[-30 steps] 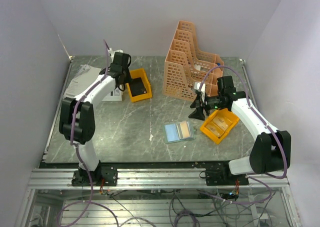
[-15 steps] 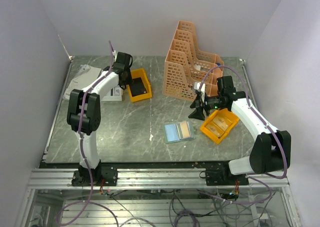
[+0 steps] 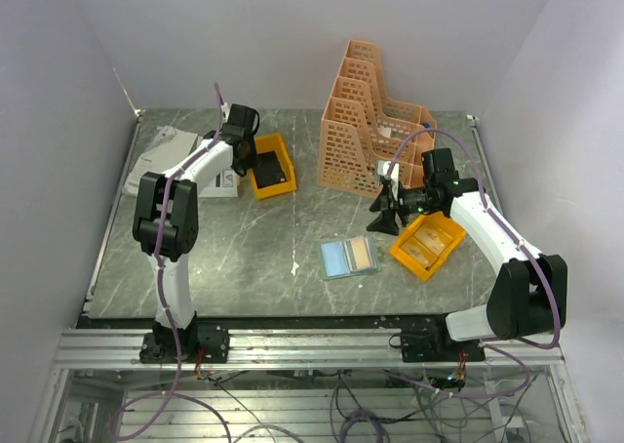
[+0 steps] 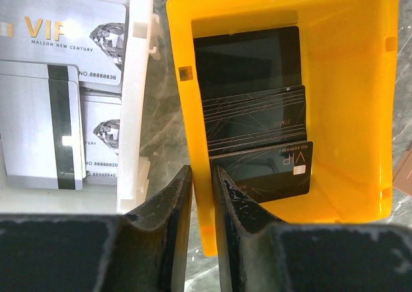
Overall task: Put the credit cards into the card holder
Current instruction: Move the storage box to the center of the board.
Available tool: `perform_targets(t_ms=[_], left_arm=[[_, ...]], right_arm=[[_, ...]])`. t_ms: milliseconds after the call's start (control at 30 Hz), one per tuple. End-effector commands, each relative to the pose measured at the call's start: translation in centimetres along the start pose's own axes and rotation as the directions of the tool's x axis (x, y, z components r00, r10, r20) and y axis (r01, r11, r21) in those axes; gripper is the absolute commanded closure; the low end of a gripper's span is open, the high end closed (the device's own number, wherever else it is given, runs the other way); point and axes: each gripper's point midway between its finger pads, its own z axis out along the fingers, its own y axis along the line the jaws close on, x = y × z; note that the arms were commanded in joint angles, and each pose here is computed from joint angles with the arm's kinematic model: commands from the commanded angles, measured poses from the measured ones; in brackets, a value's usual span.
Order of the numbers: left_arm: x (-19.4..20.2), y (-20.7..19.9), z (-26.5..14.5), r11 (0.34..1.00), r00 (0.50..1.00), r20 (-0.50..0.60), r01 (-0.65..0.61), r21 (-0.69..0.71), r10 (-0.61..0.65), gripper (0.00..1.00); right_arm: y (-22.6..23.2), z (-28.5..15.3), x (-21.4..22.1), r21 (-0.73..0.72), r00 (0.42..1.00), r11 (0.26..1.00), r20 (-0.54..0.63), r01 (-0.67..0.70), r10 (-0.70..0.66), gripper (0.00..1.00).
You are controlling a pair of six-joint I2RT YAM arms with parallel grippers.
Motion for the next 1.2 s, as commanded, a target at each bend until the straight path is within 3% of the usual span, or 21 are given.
perform_targets(t_ms=[0, 100, 400, 667, 900, 1167], left_arm=[[0.0, -0.1, -0.1, 1.000, 1.000, -0.019, -0.002, 0.019, 0.002, 0.74], [0.2, -0.2, -0.8, 1.000, 1.000, -0.023, 0.007, 0.030, -0.007, 0.80], [3.3, -0.3, -5.6, 0.999, 1.000, -0.017, 0.006, 0.038, -0.006, 0.82], [8.4, -0.3, -9.7, 0.988, 0.991, 0.012, -0.137, 0.069, 0.136, 0.83], [10.7, -0.5, -9.7, 0.964, 0.975, 0.017, -0.220, 0.151, 0.220, 0.82], [8.6, -2.2, -6.8, 0.937, 0.954, 0.046, -0.300, 0.181, 0.297, 0.78]], right_arm=[[0.1, -0.1, -0.5, -0.002, 1.000, 1.000, 0.008, 0.017, -0.017, 0.42], [0.1, -0.1, -0.6, -0.002, 1.000, 1.000, 0.008, 0.020, -0.020, 0.42], [0.3, 0.0, -0.7, -0.012, 1.000, 1.000, 0.012, 0.023, -0.023, 0.42], [2.7, 0.8, -1.4, -0.113, 0.995, 0.990, 0.063, 0.085, -0.078, 0.42], [6.0, 5.3, -3.4, -0.236, 0.972, 0.943, 0.039, 0.235, -0.233, 0.39], [4.1, 11.0, -9.5, -0.266, 0.980, 0.943, 0.058, 0.200, -0.192, 0.38]])
